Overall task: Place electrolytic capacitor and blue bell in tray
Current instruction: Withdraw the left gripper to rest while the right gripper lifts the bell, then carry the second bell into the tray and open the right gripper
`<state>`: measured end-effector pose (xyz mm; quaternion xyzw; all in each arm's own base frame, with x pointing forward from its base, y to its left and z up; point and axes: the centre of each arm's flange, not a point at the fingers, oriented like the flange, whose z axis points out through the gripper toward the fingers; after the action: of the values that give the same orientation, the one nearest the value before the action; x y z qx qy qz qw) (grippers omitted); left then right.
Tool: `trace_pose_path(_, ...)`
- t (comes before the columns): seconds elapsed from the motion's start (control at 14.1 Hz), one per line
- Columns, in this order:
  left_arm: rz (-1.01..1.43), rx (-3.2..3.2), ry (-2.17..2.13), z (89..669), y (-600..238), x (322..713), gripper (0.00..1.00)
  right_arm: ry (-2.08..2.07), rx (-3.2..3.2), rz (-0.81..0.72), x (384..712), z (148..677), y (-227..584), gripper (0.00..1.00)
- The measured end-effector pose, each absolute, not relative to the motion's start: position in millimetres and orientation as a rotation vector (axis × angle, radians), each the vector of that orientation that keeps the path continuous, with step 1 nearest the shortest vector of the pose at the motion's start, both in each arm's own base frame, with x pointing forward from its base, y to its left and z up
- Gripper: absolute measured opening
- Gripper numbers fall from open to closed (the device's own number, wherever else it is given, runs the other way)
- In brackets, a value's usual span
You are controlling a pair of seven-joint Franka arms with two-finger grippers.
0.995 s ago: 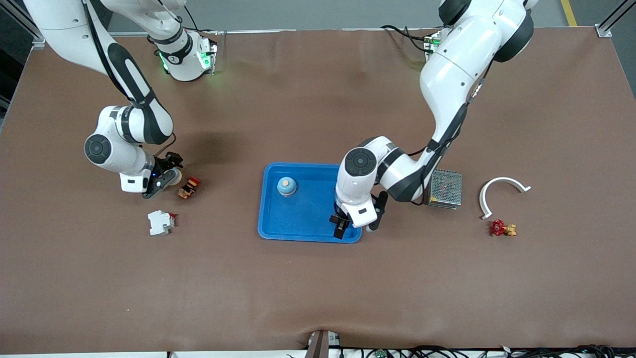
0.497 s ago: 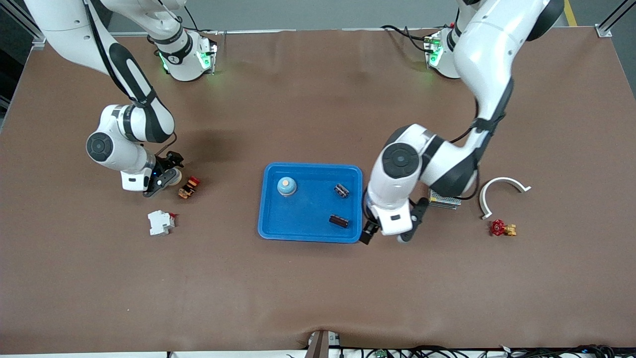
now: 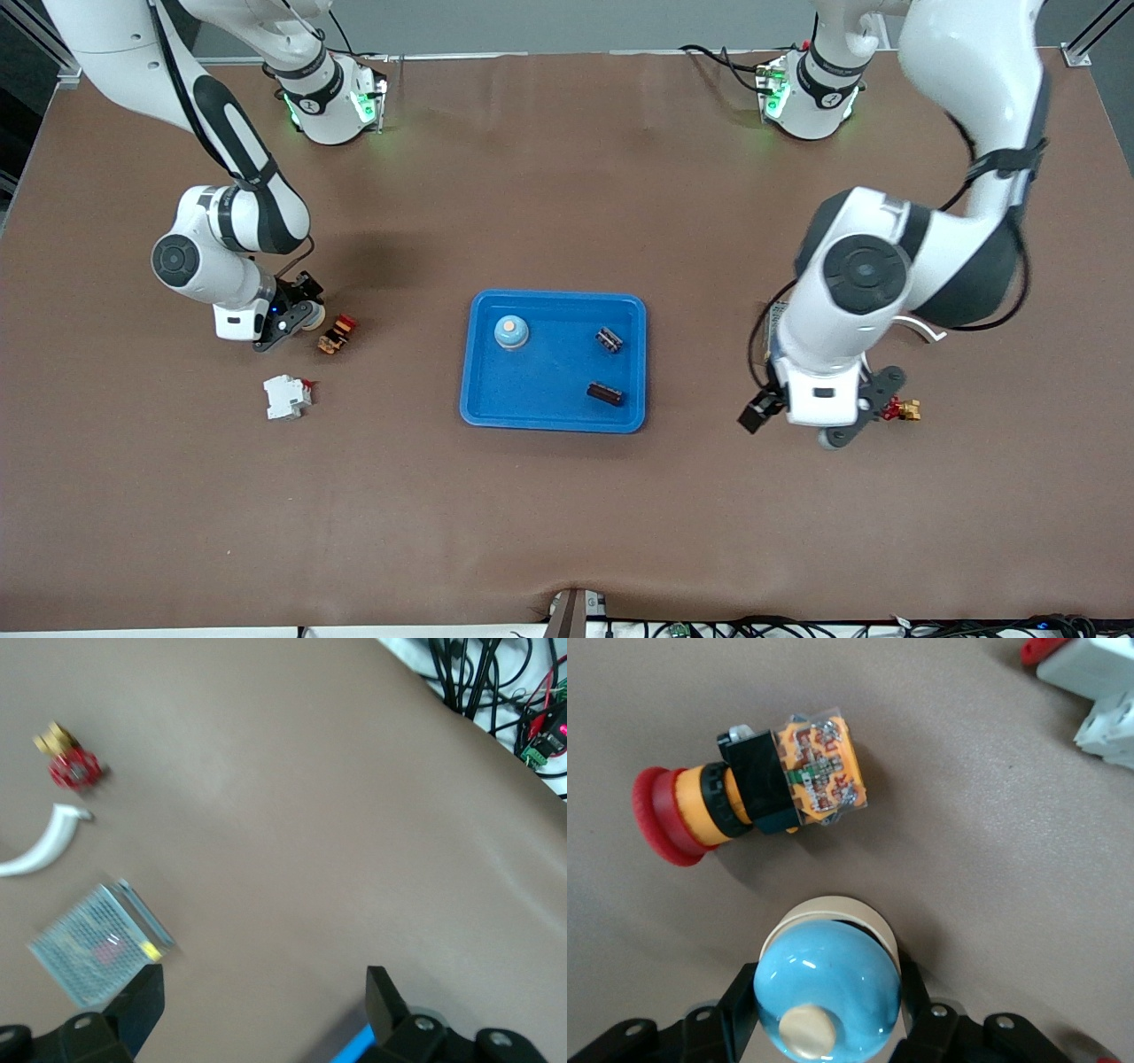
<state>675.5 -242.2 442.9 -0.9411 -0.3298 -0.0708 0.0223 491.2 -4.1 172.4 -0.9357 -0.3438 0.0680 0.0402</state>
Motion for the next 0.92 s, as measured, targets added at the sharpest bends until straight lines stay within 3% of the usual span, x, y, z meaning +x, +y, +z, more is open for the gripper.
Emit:
trace_pose_path(0.57, -0.076, -2.997, -0.513, 533.3, -114.2, 659.7, 1.00, -1.052, -2.852, 0.228, 500.6, 191.8, -2.9, 0.67)
trace_pose_path(0.92, -0.018, -3.023, -0.320, 584.9, -70.6, 631.3, 1.00, -1.032, -2.810, 0.286, 548.9, 297.3, -2.3, 0.67)
